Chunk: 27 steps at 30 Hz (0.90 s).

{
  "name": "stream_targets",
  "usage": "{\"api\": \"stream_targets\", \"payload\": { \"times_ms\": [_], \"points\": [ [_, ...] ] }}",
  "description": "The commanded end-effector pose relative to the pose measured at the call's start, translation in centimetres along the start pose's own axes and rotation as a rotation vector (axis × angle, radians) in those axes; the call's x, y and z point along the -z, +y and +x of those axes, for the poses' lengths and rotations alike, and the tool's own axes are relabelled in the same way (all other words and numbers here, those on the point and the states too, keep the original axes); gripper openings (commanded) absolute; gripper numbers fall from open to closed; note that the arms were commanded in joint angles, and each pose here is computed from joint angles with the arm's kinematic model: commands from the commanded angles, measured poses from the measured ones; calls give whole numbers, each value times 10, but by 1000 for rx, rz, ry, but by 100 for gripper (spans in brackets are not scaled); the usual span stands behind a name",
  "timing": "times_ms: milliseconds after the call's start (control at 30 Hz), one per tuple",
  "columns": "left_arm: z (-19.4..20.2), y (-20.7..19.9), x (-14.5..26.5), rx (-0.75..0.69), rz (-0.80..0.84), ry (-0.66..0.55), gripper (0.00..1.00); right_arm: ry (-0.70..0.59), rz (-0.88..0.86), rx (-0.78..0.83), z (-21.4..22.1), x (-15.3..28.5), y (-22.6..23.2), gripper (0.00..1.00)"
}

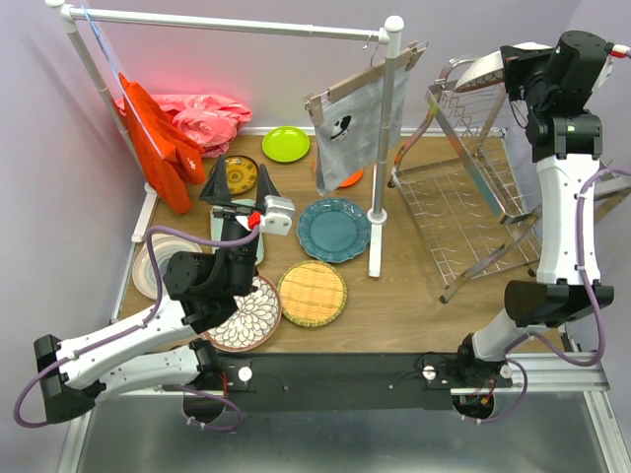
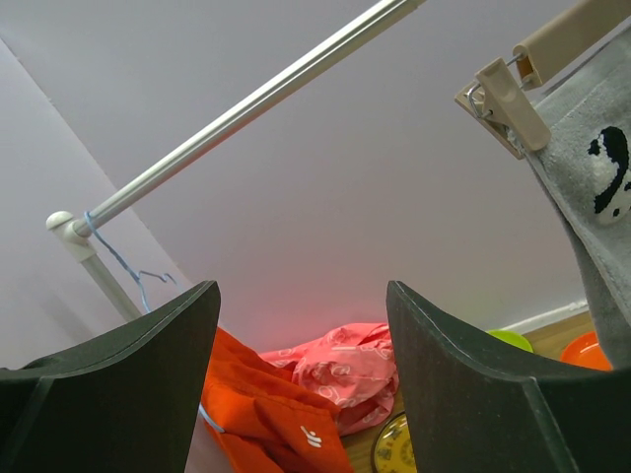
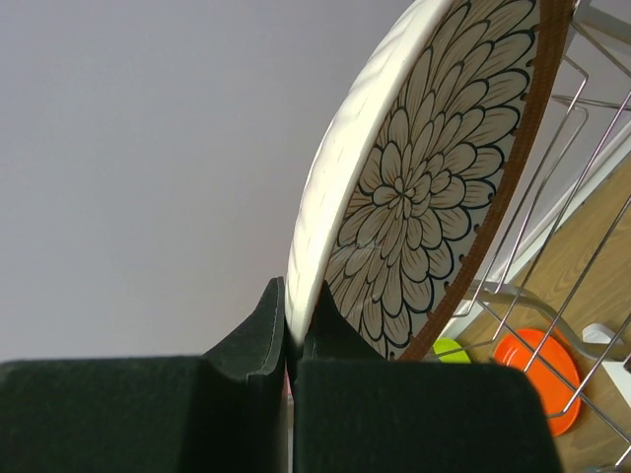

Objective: Load the plates into the dish rack
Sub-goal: Insert the plate into the dish rack

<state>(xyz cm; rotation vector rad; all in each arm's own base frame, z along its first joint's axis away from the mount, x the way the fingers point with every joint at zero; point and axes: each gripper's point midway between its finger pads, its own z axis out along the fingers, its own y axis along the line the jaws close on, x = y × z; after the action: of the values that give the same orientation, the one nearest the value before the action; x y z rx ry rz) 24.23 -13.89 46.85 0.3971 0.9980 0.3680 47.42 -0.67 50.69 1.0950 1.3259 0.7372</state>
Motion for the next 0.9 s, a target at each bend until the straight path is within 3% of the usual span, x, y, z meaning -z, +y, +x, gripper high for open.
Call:
{"api": "stream_targets", "payload": {
  "times_ms": [0,867],
  "points": [
    [-5,14,-2,64,-52,4,77,-89,-86,-41,-33,33,30,7],
    [-3,16,0,73,-54,8,77,-100,-93,-48,-34,19,34,8]
  ]
}}
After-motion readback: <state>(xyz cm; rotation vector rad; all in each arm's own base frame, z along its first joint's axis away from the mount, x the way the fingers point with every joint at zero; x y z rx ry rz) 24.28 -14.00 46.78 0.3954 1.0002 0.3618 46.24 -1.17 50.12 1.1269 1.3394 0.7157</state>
